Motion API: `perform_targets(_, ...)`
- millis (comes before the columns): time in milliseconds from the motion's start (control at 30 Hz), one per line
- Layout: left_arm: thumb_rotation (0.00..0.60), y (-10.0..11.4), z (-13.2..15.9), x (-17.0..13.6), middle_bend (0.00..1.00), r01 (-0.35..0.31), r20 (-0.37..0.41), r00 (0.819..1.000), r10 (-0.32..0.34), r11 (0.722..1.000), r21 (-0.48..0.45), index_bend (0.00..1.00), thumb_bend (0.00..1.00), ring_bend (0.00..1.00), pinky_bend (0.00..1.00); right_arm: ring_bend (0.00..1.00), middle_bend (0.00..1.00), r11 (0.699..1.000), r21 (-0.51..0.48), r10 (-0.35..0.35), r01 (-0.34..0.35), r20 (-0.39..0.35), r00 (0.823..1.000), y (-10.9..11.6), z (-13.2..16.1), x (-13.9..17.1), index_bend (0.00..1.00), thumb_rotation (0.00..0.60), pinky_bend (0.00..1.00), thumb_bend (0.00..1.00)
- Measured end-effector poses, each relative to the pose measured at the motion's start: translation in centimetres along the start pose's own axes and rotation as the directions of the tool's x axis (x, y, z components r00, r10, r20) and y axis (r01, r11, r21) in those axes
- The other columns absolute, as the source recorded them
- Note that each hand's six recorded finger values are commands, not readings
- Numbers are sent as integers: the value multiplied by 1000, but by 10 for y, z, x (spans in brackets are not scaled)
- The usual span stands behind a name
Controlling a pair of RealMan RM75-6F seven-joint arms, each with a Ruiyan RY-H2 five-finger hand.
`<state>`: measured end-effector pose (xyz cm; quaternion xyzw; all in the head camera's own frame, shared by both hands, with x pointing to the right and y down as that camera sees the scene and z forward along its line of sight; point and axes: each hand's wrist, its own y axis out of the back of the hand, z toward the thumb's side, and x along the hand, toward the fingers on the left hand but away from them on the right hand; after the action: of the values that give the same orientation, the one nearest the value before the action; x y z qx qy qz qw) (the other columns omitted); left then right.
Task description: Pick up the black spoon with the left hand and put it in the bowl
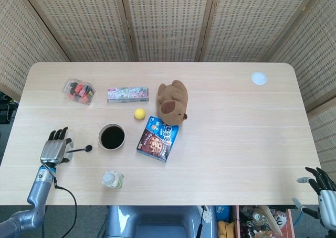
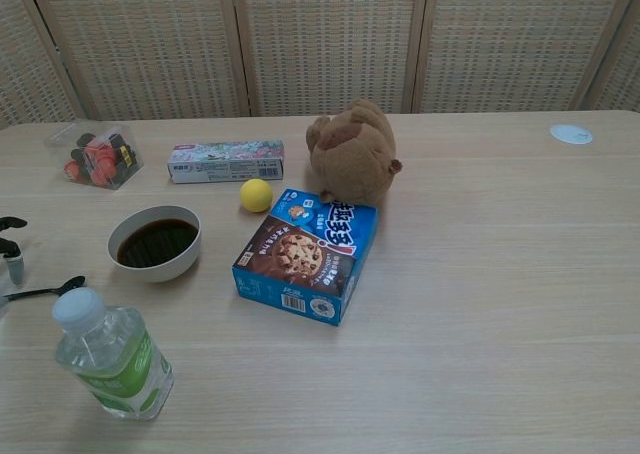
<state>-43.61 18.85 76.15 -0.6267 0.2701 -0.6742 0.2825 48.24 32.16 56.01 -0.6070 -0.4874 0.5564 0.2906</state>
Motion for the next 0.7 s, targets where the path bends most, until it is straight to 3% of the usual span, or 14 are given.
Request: perform_targets(700,600,-4,2,2,20,19,-10,1000,-19,1000,-3,493,408,0,0,130,270,1000,1,3,-3,16,1000,0,-4,3,429,600,245,300)
